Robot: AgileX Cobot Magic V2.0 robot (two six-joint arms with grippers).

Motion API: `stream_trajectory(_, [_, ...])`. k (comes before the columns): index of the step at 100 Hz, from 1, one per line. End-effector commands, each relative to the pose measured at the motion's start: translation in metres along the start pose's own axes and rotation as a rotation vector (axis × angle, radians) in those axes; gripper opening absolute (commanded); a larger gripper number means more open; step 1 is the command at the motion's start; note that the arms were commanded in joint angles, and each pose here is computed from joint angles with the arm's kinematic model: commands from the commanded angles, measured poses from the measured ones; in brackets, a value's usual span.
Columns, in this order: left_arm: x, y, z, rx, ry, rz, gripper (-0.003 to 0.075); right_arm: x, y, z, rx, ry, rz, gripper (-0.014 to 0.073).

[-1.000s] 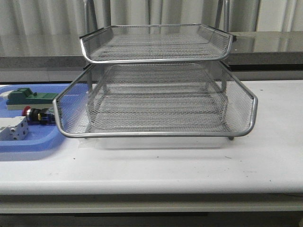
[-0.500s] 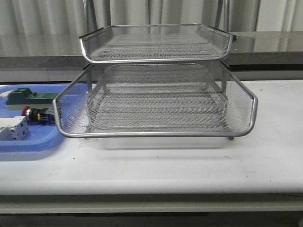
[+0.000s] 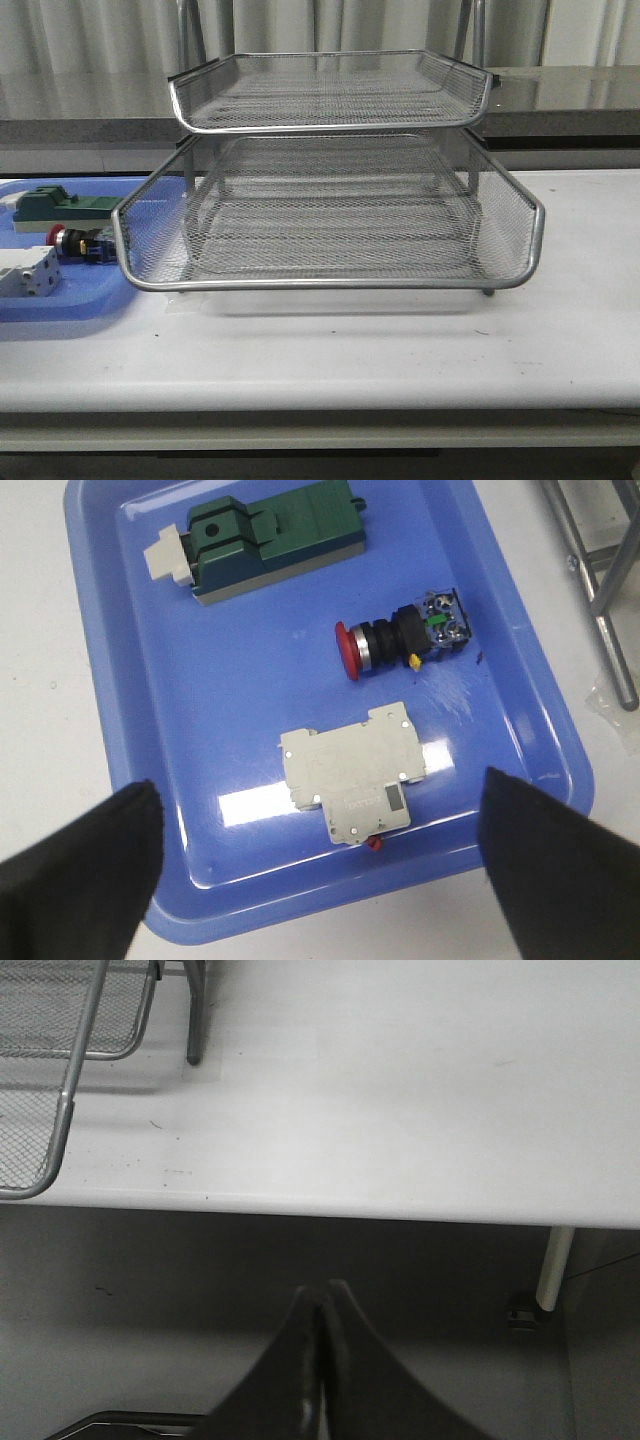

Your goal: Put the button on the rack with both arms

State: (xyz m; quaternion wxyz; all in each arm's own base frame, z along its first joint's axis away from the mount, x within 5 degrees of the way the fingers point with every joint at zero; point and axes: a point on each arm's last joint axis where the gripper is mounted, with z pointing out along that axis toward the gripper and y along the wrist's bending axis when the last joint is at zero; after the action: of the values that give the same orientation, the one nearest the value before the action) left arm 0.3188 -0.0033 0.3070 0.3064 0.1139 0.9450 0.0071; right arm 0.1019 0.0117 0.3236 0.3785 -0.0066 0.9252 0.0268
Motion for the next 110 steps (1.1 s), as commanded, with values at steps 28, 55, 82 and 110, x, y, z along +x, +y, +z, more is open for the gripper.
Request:
stream_trajectory(28, [-0.018,0.0,-0.021,-0.011,-0.157,-0.02,0.0629,-0.011,0.0,-0.008,0.0,-0.08,-0.011,-0.0068])
stream_trajectory(55, [-0.043,0.006,-0.02,-0.034,-0.213,0.072,0.0629,-0.011,0.0,-0.008,0.0,-0.079,-0.011,-0.0068])
stream_trajectory(82, [-0.081,0.01,0.015,0.068,-0.077,0.246,0.0629,-0.011,0.0,-0.008,0.0,-0.079,-0.011,-0.0068])
stream_trajectory(110, [-0.101,0.006,0.065,0.206,0.004,0.46,0.0629,-0.011,0.0,-0.008,0.0,-0.079,-0.011,-0.0068])
